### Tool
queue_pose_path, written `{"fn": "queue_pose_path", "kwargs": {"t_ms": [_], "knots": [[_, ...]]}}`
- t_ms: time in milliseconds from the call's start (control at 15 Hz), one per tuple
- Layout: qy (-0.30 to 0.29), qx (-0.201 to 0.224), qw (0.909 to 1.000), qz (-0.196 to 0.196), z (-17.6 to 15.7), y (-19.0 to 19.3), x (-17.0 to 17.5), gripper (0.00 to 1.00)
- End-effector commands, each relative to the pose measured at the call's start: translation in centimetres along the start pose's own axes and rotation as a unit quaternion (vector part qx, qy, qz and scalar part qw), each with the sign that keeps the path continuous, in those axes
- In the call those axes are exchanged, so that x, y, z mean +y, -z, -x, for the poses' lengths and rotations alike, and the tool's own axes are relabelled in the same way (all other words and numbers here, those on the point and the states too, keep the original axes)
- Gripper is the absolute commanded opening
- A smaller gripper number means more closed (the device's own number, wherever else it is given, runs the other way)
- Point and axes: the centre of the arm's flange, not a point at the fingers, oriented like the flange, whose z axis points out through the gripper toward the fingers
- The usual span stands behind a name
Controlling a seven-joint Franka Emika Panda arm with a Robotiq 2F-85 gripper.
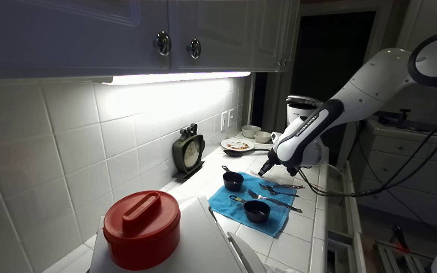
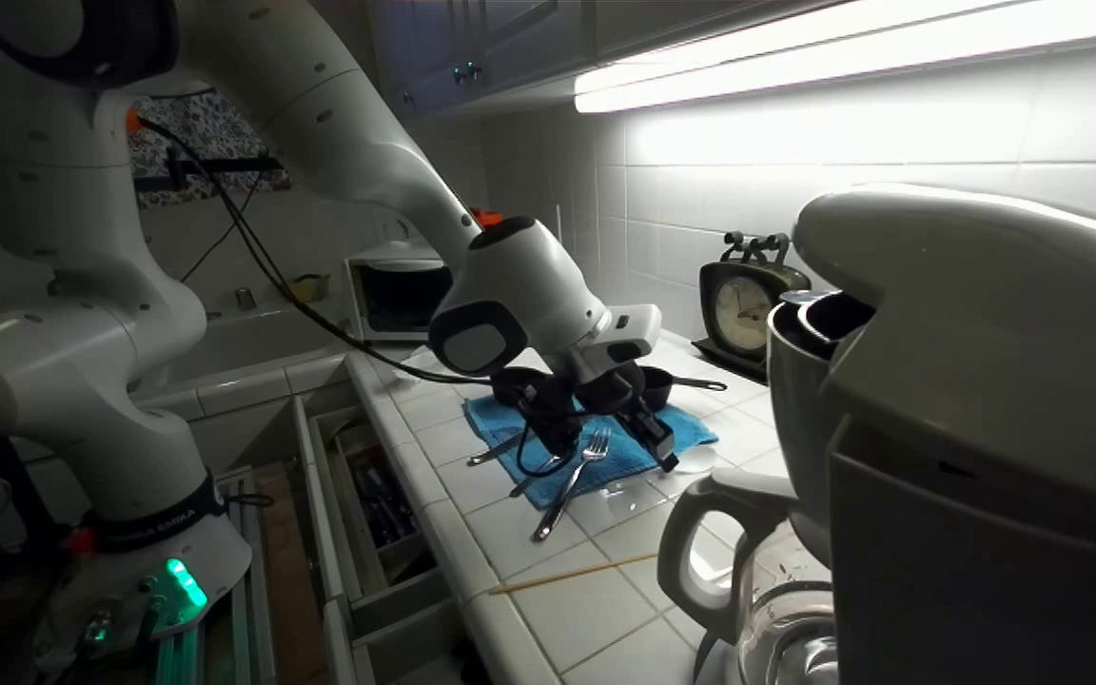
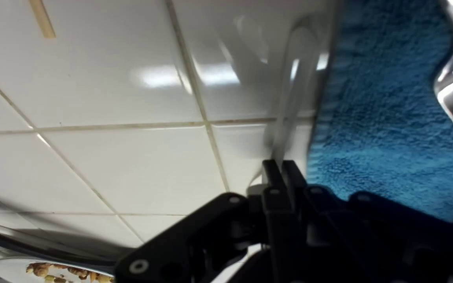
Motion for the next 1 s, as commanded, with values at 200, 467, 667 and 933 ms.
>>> {"fn": "queue_pose_path", "kwargs": {"t_ms": [200, 467, 667, 933], "knots": [[0.014, 0.024, 0.9996, -0.011, 0.2, 2.4, -1.5, 0.05], [0.034, 0.030, 0.9988, -0.018, -0.1, 3.3, -2.7, 0.06], [0.031, 0.026, 0.9991, -0.009, 0.4, 3.2, -2.3, 0.32], [0.022, 0.021, 0.9995, -0.002, 0.9, 2.6, -0.8, 0.58]]}}
